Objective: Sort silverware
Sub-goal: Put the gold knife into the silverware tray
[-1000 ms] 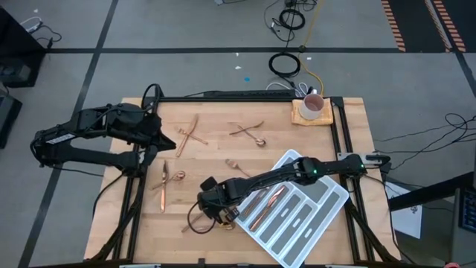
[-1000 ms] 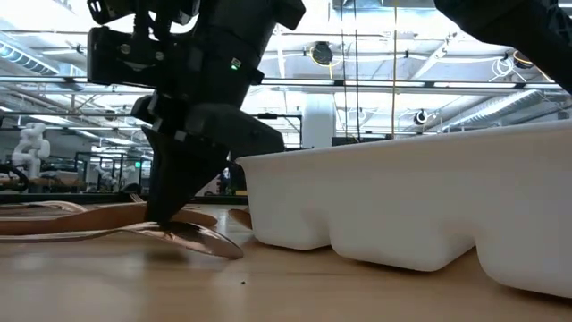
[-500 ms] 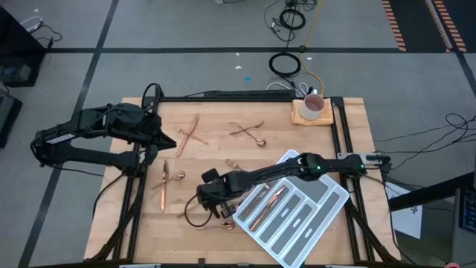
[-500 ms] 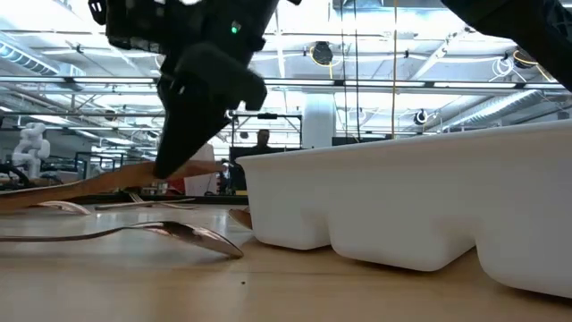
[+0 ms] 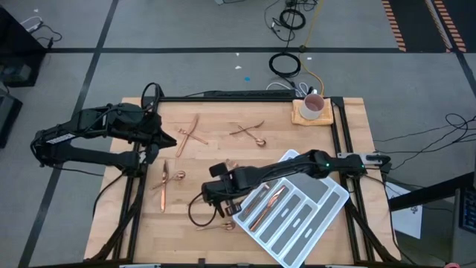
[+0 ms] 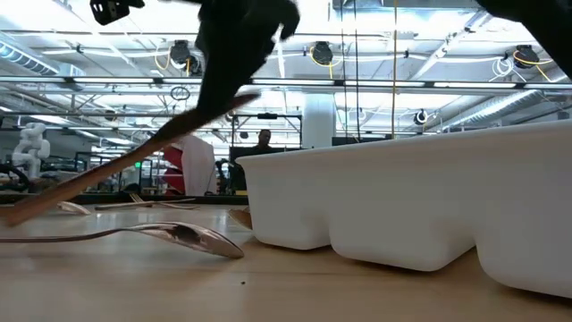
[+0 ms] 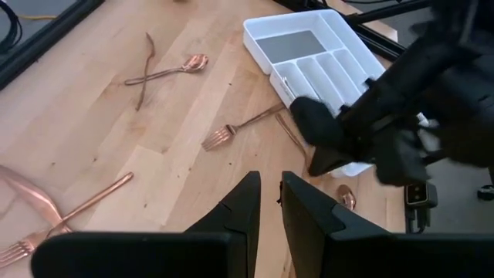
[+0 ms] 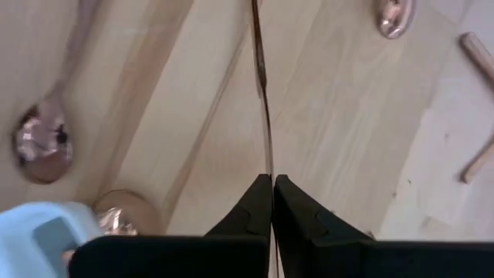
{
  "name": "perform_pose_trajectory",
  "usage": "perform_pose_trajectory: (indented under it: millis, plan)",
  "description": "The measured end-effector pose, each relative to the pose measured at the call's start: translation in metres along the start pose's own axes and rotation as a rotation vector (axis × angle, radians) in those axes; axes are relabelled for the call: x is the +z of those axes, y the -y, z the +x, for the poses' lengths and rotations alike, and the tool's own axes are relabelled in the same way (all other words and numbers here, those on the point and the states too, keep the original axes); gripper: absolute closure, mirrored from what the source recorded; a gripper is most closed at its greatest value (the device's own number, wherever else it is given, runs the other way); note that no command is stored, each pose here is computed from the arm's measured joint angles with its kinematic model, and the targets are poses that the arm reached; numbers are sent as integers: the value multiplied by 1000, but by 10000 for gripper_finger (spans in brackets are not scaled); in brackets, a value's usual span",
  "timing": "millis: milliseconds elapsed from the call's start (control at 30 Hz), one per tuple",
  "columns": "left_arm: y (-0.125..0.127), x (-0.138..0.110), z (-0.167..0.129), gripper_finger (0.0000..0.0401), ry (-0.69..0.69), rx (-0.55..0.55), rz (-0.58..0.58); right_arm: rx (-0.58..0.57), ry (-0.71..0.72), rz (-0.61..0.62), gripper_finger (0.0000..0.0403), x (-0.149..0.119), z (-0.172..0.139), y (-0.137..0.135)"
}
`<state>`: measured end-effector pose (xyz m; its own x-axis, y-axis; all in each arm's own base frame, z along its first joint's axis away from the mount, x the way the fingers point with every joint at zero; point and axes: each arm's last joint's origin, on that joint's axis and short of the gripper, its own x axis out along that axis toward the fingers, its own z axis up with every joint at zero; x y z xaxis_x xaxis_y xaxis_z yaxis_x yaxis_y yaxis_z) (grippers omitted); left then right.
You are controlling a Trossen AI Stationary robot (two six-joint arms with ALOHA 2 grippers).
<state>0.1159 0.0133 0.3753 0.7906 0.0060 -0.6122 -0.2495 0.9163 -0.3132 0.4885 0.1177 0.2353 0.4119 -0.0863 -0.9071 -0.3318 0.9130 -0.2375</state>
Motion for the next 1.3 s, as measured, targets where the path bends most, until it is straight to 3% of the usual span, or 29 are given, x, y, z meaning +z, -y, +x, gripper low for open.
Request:
perform_pose_trajectory:
  millis: [367, 833, 1033, 1300]
  plan:
    - [-1, 1, 0, 342, 16, 38, 28, -23, 21, 80, 403, -1, -43, -6]
    - [-3, 2, 1, 342, 32, 99, 79, -58, 32, 171, 403, -4, -71, -15]
    - [-3, 2, 1, 342, 33, 102, 80, -41, 51, 286, 403, -13, -116, -24]
    - [-3, 2, 1, 342, 32, 103, 97, 8, 63, 438, 403, -45, -199, -45]
